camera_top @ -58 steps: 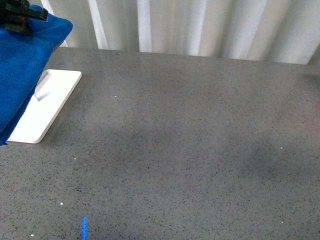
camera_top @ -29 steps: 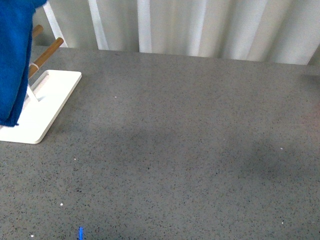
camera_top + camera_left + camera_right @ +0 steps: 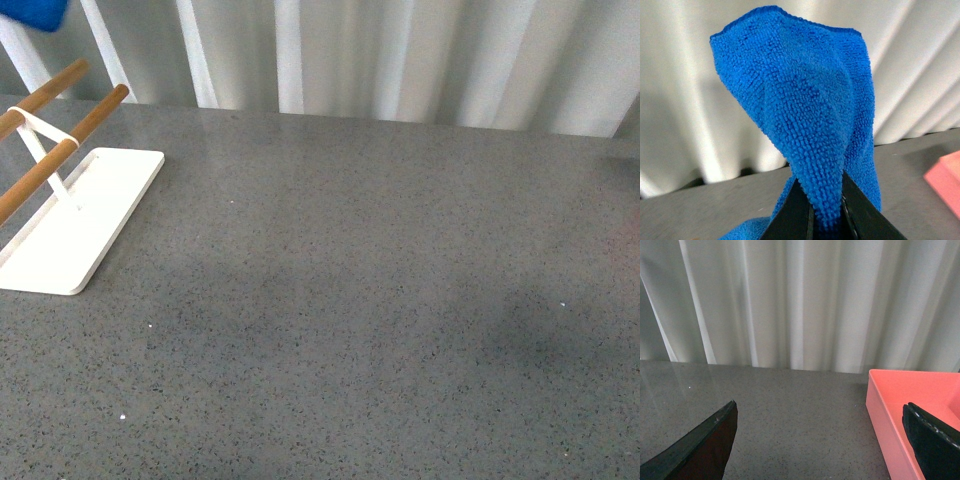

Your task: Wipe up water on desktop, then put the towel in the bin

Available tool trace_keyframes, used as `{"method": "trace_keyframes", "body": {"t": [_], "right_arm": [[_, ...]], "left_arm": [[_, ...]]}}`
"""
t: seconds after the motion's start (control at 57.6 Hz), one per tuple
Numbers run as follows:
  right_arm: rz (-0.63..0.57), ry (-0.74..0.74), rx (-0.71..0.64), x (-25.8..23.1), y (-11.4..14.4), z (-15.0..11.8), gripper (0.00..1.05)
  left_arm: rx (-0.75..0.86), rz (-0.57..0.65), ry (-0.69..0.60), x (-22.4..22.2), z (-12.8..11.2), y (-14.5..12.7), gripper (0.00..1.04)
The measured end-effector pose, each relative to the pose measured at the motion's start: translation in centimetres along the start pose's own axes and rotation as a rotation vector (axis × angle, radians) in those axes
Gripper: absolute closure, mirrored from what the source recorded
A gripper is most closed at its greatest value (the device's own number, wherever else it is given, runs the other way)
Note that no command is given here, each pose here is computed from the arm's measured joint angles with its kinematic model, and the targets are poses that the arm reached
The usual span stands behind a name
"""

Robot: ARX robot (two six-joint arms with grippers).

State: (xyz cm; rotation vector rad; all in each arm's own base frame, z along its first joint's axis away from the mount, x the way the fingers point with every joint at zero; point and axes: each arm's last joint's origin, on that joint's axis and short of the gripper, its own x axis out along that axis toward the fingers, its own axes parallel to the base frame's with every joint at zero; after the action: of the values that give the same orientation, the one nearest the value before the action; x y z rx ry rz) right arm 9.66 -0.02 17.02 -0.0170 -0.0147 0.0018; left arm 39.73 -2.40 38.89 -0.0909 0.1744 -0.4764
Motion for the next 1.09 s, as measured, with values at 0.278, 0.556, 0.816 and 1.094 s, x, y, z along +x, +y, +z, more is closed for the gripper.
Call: {"method": "trace_keyframes", "body": {"t": [0.278,0.556,0.816,1.094], "right_arm": [[0.000,0.000,0.000,0.0,0.0,0.0,0.07],[0.000,0.000,0.000,0.0,0.0,0.0,0.07],[0.000,0.000,0.000,0.0,0.0,0.0,0.07],[0.160,0.267,-0.016,0.1,-0.1,0.0,0.07]], "left_arm": [[0.012,-0.228,0.011,3.8,-6.3,-7.2,1.00],[-0.040,-0.314,0.088,6.8,-16.3,-9.6,1.00],[-0.147,-0.470,-0.004,6.6,-18.9,-10.7,1.00],[-0.208,-0.507,-0.002,7.2,-20.7,-12.0,1.00]]}}
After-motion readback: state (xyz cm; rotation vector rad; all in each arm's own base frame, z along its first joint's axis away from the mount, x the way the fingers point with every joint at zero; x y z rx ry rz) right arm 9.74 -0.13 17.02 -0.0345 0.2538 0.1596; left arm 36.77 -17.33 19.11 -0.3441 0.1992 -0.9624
